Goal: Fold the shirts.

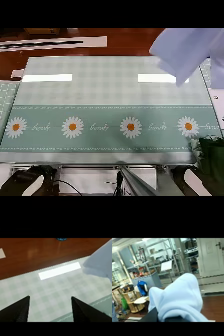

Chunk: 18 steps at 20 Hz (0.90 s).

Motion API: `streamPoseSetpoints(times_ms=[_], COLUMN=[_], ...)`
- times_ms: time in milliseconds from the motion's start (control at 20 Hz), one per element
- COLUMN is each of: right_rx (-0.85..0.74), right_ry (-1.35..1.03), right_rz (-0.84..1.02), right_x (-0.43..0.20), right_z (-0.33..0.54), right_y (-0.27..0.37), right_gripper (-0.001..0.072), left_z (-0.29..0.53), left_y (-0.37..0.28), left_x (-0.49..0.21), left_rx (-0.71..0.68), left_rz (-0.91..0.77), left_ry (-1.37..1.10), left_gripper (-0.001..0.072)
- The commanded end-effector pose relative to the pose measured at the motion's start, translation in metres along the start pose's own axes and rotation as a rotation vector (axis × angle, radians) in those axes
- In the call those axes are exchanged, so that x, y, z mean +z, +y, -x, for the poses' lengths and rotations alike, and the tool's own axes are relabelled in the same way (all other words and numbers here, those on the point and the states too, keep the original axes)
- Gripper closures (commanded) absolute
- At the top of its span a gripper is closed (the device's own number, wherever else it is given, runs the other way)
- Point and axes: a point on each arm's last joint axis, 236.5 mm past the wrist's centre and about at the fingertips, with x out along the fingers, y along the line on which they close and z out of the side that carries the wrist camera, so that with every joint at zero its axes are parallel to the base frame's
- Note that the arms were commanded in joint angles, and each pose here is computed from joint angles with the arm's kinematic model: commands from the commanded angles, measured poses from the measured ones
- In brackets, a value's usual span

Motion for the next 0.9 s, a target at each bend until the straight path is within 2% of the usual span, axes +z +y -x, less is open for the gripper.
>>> streamPoseSetpoints(times_ms=[0, 450, 700, 850], right_rx=[0.036, -0.005, 0.021, 0.092], right_ry=[0.069, 0.571, 0.964, 1.201], right_rz=[-0.029, -0.136, -0.024, -0.016], right_x=[-0.014, -0.152, -0.301, -0.406], right_z=[0.009, -0.019, -0.048, -0.049], right_y=[0.021, -0.048, -0.022, 0.02], right_gripper=[0.068, 0.068, 0.0679, 0.068], left_z=[0.028, 0.027, 0.027, 0.027], left_y=[-0.007, -0.008, -0.008, -0.008], left_x=[-0.005, -0.029, -0.029, -0.029], left_rx=[0.012, 0.006, 0.006, 0.006], left_rz=[-0.004, 0.022, 0.022, 0.022], left_ry=[-0.012, 0.091, 0.091, 0.092], left_gripper=[0.0089, 0.0089, 0.0089, 0.009])
